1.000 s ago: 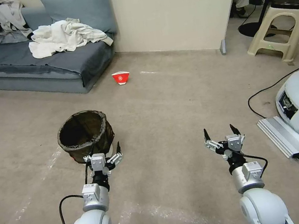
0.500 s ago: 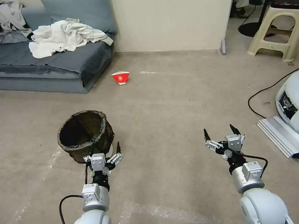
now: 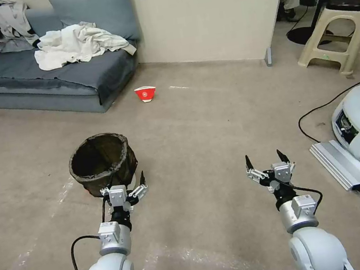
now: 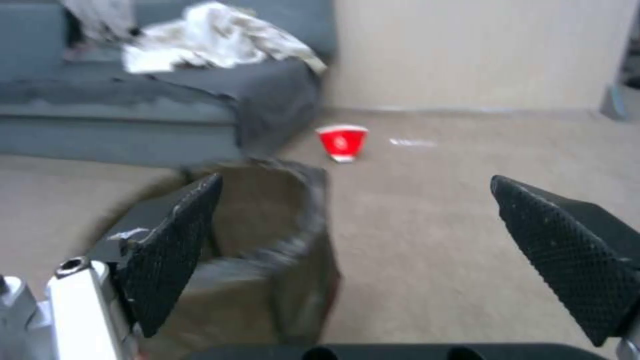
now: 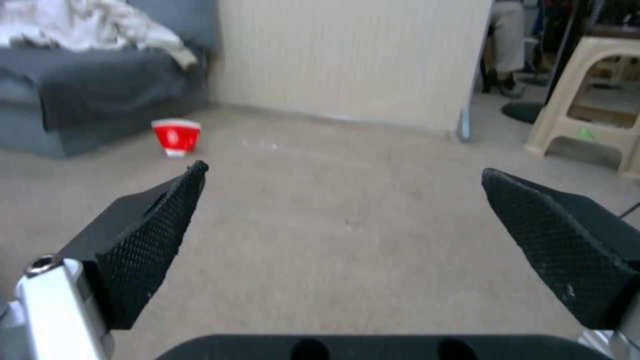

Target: Pick up the trash can from the floor.

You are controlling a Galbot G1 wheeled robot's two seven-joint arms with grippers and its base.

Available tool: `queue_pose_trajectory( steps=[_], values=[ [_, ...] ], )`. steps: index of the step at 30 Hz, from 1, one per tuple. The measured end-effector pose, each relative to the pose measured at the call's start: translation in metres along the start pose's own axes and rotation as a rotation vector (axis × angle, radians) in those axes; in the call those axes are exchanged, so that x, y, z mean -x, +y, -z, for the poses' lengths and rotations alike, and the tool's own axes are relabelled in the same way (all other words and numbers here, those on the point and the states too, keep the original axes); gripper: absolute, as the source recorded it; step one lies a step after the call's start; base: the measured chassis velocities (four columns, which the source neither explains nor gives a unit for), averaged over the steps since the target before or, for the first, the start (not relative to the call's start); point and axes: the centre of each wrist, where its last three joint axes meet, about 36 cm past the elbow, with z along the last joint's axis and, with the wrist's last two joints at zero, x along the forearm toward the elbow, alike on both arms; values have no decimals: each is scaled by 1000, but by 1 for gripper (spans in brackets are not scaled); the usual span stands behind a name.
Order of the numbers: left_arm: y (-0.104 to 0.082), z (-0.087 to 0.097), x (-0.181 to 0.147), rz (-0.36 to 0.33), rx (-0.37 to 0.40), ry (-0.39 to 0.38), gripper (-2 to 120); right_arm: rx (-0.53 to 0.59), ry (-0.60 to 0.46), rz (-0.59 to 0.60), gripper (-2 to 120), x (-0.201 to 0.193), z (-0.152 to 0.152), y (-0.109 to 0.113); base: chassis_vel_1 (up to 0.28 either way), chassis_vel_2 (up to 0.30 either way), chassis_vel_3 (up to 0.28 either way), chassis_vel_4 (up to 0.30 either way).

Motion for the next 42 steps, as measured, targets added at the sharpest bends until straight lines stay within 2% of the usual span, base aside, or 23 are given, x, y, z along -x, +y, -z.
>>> queue_pose_trajectory(
  steps=[1, 5, 6, 8, 9, 11, 13, 17, 22, 28, 42],
  values=[
    [0, 0, 0, 0, 0, 0, 100, 0, 0, 0, 100, 0, 0, 0, 0, 0, 0, 0],
    [24, 40, -32, 52, -7, -79, 100, 35, -70, -24, 100, -20, 45, 11, 0, 0, 0, 0],
    [24, 40, -32, 52, -7, -79, 100, 35, -70, -24, 100, -20, 45, 11, 0, 0, 0, 0],
    [34, 61, -47, 69, -4, -120, 100, 53, -106, -39, 100, -31, 68, 14, 0, 0, 0, 0],
    [34, 61, -47, 69, -4, -120, 100, 53, -106, -39, 100, -31, 68, 14, 0, 0, 0, 0],
    [43, 86, -64, 81, 12, -148, 100, 82, -103, -41, 100, -40, 90, 15, 0, 0, 0, 0],
    [46, 89, -67, 85, 23, -130, 100, 90, -88, -37, 100, -42, 92, 15, 0, 0, 0, 0],
    [49, 90, -68, 82, 33, -107, 100, 101, -34, -12, 100, -46, 94, 12, 0, 0, 0, 0],
    [47, 80, -66, 70, 22, -91, 100, 96, 6, 1, 100, -50, 80, 9, 0, 0, 0, 0],
    [41, 64, -64, 56, 8, -101, 100, 121, -36, -21, 100, -50, 62, 11, 0, 0, 0, 0],
    [40, 58, -66, 48, 30, -92, 100, 142, -63, -47, 100, -51, 73, 12, 0, 0, 0, 0]
  ],
)
